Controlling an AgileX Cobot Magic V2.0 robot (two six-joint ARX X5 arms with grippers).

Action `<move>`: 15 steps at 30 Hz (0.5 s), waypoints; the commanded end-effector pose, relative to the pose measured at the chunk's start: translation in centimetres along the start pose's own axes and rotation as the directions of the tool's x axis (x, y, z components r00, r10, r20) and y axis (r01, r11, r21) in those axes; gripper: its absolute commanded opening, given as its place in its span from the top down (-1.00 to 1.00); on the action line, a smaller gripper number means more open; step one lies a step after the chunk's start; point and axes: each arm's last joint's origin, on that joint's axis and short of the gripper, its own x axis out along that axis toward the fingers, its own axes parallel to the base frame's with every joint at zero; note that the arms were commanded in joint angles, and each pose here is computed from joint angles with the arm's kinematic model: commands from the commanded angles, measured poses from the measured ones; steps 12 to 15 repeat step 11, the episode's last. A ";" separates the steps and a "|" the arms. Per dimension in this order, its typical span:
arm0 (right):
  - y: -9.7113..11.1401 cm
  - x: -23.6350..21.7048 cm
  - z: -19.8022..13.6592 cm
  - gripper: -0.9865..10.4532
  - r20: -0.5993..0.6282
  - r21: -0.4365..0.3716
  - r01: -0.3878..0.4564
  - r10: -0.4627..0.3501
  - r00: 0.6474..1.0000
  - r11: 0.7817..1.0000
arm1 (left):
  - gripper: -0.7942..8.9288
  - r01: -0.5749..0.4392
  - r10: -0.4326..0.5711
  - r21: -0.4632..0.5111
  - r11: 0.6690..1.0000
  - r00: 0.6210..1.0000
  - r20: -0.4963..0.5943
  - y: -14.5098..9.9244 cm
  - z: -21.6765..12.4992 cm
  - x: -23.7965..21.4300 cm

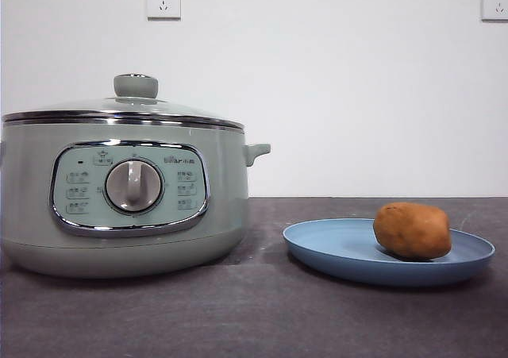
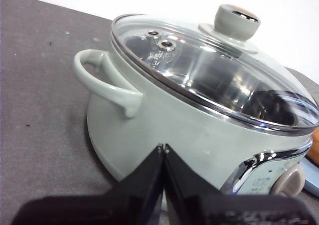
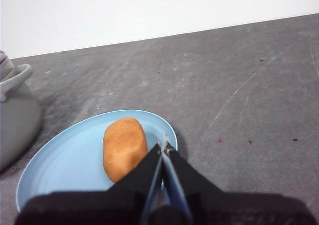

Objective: Take the potato out from the steamer,put the potato on the plate,close the lid

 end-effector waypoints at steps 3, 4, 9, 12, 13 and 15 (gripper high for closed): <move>0.0 0.1 -0.4 0.83 -0.019 0.001 0.001 -0.001 1.000 1.000 | 0.84 -0.008 0.007 -0.003 1.000 1.000 -0.007 0.2 -0.4 0.1; 0.0 0.1 -0.4 0.83 -0.019 0.001 0.001 -0.001 1.000 1.000 | 0.84 -0.007 0.007 -0.003 1.000 1.000 -0.007 0.2 -0.4 0.1; 0.0 0.1 -0.4 0.83 -0.019 0.001 0.001 -0.001 1.000 1.000 | 0.84 -0.008 0.007 -0.003 1.000 1.000 -0.007 0.2 -0.4 0.1; 0.0 0.1 -0.4 0.83 -0.019 0.001 0.001 -0.001 1.000 1.000 | 0.84 -0.007 0.007 -0.003 1.000 1.000 -0.007 0.2 -0.4 0.1; 0.0 0.1 -0.4 0.83 -0.019 0.001 0.001 -0.001 1.000 1.000 | 0.84 -0.007 0.007 -0.003 1.000 1.000 -0.007 0.2 -0.4 0.1; 0.0 0.1 -0.4 0.83 -0.019 0.001 0.001 -0.001 1.000 1.000 | 0.84 -0.007 0.007 -0.003 1.000 1.000 -0.007 0.2 -0.4 0.1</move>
